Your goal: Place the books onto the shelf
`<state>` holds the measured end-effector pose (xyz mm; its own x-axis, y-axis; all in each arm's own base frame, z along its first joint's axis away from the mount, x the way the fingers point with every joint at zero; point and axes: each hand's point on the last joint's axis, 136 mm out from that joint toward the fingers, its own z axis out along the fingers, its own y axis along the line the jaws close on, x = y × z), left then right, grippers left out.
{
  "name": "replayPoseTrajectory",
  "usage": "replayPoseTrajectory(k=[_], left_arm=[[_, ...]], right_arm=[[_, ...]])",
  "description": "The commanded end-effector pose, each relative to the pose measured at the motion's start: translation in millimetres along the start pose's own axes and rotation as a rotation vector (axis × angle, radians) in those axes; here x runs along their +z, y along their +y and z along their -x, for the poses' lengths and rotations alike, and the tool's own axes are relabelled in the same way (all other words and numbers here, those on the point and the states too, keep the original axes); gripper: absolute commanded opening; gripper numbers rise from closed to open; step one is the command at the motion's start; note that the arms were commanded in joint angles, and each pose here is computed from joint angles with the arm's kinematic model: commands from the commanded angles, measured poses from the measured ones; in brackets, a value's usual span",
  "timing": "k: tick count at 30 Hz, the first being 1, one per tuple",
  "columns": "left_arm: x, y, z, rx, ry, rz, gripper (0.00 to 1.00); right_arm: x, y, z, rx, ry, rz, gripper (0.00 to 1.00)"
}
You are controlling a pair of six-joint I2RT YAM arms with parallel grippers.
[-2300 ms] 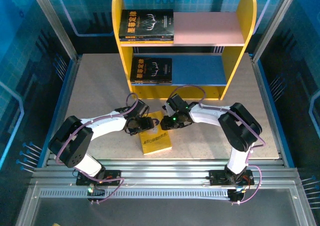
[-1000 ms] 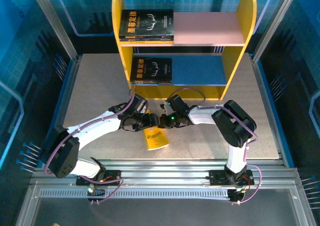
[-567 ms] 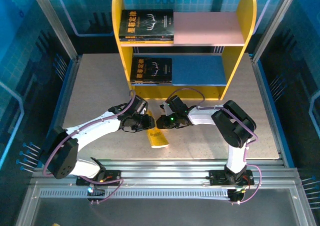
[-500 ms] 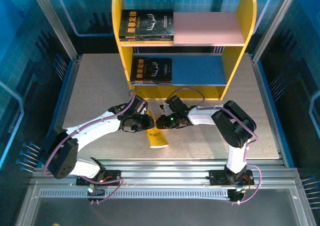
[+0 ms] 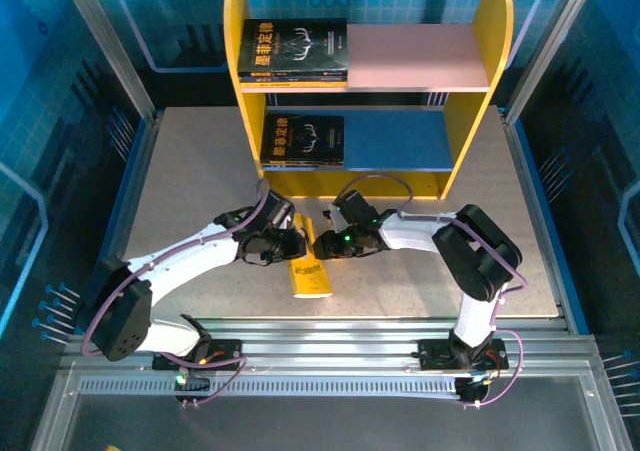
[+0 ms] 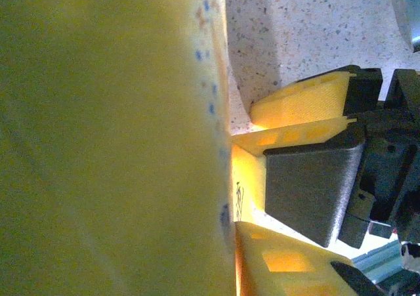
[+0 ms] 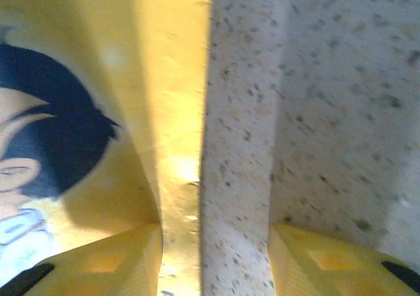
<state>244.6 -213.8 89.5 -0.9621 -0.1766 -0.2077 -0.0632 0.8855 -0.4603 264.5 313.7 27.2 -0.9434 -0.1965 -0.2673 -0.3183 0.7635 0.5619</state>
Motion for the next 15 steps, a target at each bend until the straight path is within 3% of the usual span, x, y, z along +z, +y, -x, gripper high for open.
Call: replayPoseTrajectory(k=[1,15], left_arm=[[-24.2,-26.2,8.9,0.067,-0.049,-0.088,0.00],[-102.2,-79.0,29.9,0.118,-0.202,-0.321,0.00]], right_arm=[[-15.9,-11.3,-7.7,0.008,0.012,-0.058,0.50],[-92.9,2.3,11.6,-0.020,-0.150,-0.051,0.59]])
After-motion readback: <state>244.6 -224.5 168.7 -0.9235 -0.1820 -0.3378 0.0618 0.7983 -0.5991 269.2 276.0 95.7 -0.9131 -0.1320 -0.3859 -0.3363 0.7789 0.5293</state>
